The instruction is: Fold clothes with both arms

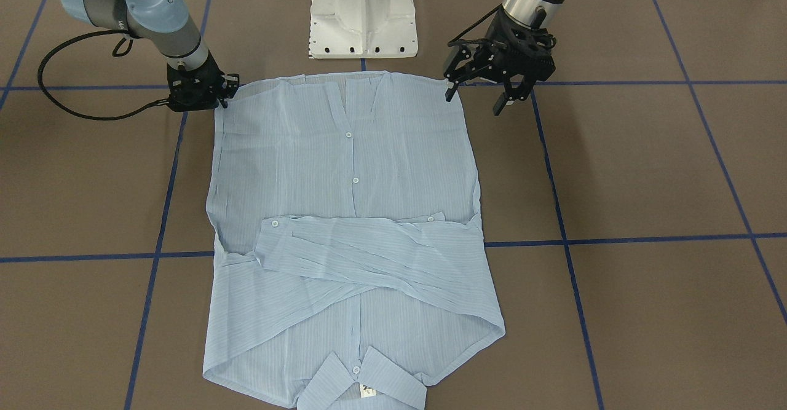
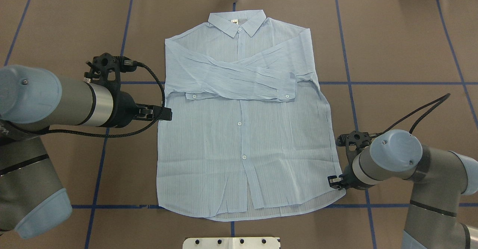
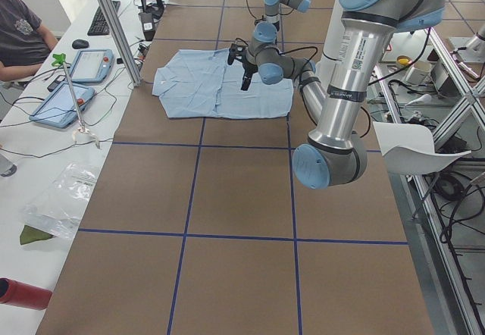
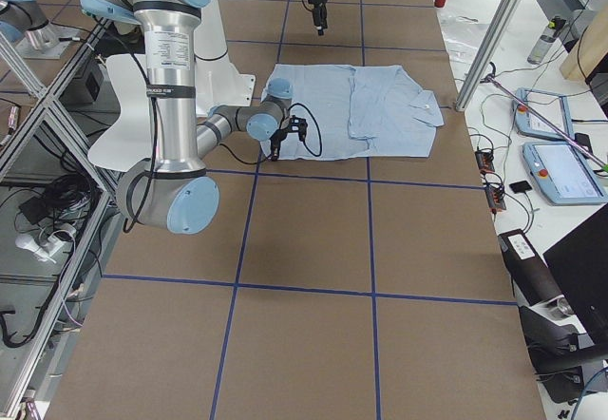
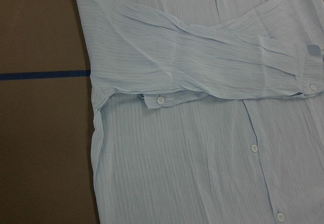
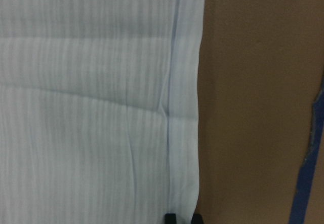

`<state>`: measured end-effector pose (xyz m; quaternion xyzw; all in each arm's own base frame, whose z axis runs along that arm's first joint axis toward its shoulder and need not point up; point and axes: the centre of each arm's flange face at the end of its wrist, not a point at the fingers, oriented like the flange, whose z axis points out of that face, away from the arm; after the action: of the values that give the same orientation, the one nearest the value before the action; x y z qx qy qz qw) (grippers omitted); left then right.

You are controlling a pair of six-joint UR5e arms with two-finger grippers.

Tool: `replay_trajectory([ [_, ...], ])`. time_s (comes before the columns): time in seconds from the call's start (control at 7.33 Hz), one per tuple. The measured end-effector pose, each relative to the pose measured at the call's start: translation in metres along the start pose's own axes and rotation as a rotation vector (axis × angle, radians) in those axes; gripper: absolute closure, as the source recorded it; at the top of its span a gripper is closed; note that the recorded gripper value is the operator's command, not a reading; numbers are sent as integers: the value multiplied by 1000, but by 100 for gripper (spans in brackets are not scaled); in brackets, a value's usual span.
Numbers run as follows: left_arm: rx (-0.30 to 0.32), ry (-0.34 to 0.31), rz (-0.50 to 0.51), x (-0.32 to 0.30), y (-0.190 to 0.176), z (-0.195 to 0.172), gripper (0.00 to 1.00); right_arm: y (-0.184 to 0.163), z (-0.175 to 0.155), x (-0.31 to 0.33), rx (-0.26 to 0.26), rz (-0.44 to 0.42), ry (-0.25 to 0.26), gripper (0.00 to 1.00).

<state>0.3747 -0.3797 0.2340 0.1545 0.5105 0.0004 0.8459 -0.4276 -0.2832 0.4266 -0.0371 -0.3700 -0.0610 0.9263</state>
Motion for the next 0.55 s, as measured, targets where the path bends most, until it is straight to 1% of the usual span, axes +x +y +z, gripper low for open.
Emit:
replay_trajectory([
  [0.55,-3,-9,-3,-4,1,3,0,0,-9,-3,7,-3,-16,100],
])
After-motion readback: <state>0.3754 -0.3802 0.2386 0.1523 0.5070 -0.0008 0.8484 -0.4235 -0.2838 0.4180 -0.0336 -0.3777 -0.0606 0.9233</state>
